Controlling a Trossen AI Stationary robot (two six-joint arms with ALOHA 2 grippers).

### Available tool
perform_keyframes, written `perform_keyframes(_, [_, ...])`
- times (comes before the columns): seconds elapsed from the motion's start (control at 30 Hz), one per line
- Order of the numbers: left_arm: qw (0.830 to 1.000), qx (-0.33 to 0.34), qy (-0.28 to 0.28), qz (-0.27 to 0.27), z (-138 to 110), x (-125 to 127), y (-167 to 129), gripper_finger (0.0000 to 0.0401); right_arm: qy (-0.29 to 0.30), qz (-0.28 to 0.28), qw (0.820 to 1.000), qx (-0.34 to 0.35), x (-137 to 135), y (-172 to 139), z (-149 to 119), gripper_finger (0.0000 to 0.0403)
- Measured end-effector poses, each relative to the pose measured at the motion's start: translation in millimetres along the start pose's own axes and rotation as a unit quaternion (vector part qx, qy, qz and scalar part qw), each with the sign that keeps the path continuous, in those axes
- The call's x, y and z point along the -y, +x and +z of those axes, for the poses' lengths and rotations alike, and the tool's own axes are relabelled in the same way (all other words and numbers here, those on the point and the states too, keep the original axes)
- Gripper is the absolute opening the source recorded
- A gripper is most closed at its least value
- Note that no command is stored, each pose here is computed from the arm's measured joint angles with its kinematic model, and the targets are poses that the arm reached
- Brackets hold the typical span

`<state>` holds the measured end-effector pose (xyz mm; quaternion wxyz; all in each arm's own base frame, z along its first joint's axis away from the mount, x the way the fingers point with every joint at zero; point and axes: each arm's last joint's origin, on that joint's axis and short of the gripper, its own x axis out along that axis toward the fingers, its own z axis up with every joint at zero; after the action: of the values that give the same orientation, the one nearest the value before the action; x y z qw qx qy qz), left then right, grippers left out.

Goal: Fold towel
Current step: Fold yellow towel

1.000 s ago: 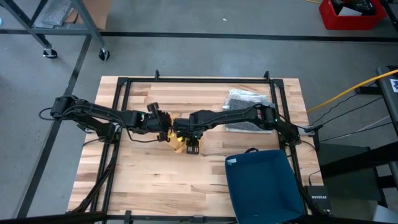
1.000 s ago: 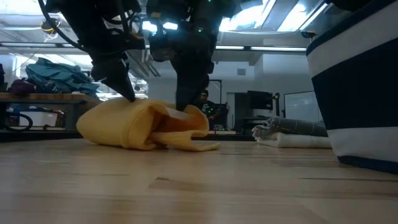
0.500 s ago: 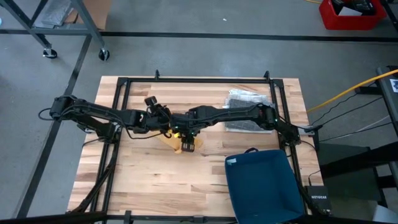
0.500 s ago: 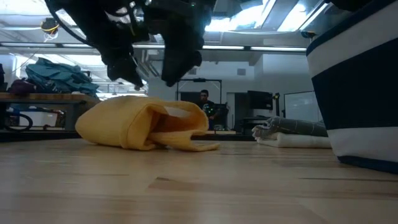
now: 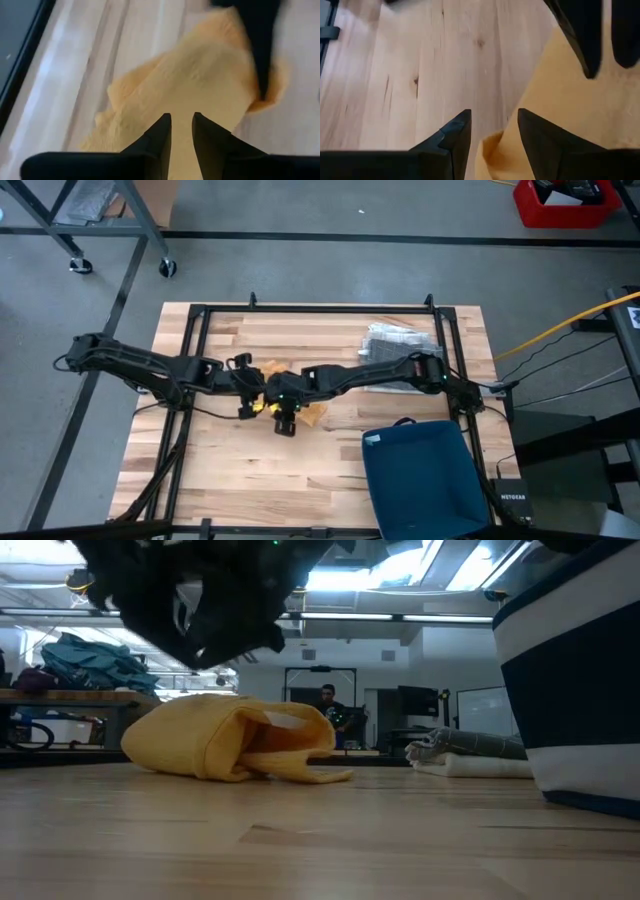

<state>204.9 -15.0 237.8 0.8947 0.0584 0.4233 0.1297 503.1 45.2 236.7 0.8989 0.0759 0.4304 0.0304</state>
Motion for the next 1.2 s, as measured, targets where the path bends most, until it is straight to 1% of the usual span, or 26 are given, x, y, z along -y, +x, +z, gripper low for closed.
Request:
perform_keyframes(0.07, [1.0,-0.008,0.004,0.002,-7.7,1.7,7.2,0.0064,-0.001,-0.002,1.0,0.007,1.0,5.7,-3.2,0.0165])
perform_keyframes(0.2, [1.0,-0.001,0.006,0.001,-19.8,4.5,19.3,0.0056,0.0,-0.012,1.0,-0.012,4.5,14.0,-14.0,0.0165])
perform_keyframes(0.3, [1.0,0.02,0.018,0.007,-24.3,3.6,26.9,0.0051,0.0,-0.024,1.0,-0.01,7.2,22.6,-22.1,0.0165])
perform_keyframes(0.37, [0.999,0.034,0.016,0.014,-26.3,1.1,31.6,0.0047,0.0,-0.027,1.0,-0.011,8.5,26.9,-26.7,0.0165])
perform_keyframes(0.43, [0.999,0.043,0.015,0.024,-26.8,-3.0,34.8,0.0044,0.001,-0.026,1.0,-0.006,9.7,32.1,-31.2,0.0165])
perform_keyframes(0.5, [0.998,0.05,0.014,0.037,-27.4,-8.6,38.1,0.004,0.012,-0.028,0.999,-0.015,11.4,36.0,-37.7,0.0165])
perform_keyframes(0.63, [0.996,0.056,-0.015,0.061,-33.2,-20.7,45.9,0.0034,0.063,-0.034,0.997,-0.036,14.0,43.1,-51.3,0.0165])
perform_keyframes(0.7, [0.996,0.049,-0.027,0.073,-38.3,-26.7,49.7,0.003,0.087,-0.034,0.994,-0.061,15.4,45.9,-60.3,0.0165])
perform_keyframes(0.8, [0.994,0.042,-0.051,0.085,-47.8,-32.9,55.5,0.0024,0.126,-0.015,0.988,-0.085,16.2,51.5,-72.5,0.0165])
perform_keyframes(0.9, [0.993,0.035,-0.073,0.085,-61.0,-35.0,62.2,0.0017,0.155,0.005,0.981,-0.112,16.0,54.2,-81.5,0.0165])
perform_keyframes(0.97, [0.993,0.032,-0.08,0.086,-69.5,-34.5,67.0,0.0012,0.164,0.013,0.979,-0.121,12.8,54.7,-84.0,0.0165])
perform_keyframes(1.07, [0.992,0.017,-0.092,0.085,-82.2,-32.3,75.3,0.0004,0.157,0.016,0.979,-0.129,4.1,55.0,-87.1,0.0165])
perform_keyframes(1.2, [0.991,0.007,-0.124,0.047,-93.8,-26.9,85.2,0.0001,0.138,0.023,0.98,-0.14,-10.3,55.2,-91.6,0.0165])
